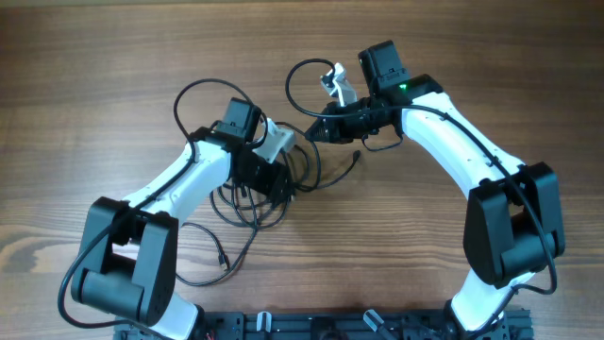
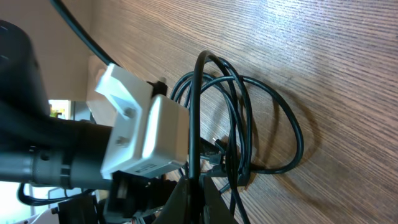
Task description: Untangle cables
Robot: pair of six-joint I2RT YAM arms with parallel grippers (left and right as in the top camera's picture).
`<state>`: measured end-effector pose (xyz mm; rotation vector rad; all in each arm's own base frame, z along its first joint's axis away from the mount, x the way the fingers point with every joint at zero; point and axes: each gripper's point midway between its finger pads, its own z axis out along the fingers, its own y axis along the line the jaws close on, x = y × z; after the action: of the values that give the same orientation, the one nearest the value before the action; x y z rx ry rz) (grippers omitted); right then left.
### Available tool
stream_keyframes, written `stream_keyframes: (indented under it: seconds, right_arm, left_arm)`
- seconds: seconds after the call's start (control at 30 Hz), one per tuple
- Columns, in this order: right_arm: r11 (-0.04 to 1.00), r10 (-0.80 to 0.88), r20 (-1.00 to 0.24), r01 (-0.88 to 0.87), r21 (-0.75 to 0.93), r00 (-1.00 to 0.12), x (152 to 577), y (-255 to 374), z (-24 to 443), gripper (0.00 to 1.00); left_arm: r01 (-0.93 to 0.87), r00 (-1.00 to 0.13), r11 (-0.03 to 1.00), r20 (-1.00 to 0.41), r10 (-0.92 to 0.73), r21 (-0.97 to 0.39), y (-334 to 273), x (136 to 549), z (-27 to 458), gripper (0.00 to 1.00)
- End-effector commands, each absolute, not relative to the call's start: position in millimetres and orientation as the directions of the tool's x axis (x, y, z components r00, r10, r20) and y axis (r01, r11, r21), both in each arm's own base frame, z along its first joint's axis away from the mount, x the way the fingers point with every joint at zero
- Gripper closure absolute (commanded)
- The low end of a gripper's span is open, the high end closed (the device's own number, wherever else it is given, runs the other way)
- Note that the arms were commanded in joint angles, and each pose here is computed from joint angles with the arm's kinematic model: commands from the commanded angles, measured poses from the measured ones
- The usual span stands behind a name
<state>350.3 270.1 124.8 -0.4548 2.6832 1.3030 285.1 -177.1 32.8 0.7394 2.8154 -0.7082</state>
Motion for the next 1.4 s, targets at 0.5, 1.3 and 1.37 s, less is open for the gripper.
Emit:
stream_keyframes:
  seconds: [0.5, 1.3, 1.37]
  right_arm:
    - [0.552, -0.217, -0.251, -0.330, 0.766, -0.943, 345, 272, 141, 0.96]
    - [0.552, -0.217, -0.248, -0.328, 0.766, -0.944, 345, 272, 141, 0.96]
    - [0.552, -0.217, -0.247, -0.328, 0.767, -0.944, 345, 272, 141, 0.96]
  left_arm:
    - [0.759, -0.645, 0.592, -0.437, 0.627, -0.270, -181, 296, 32, 0.47]
    - [0.823, -0.560, 0.518, -0.475, 0.678, -0.231, -201, 284, 18, 0.62]
    - [0.825, -0.558, 0.518, -0.474, 0.681, -0.228, -201, 284, 18, 0.66]
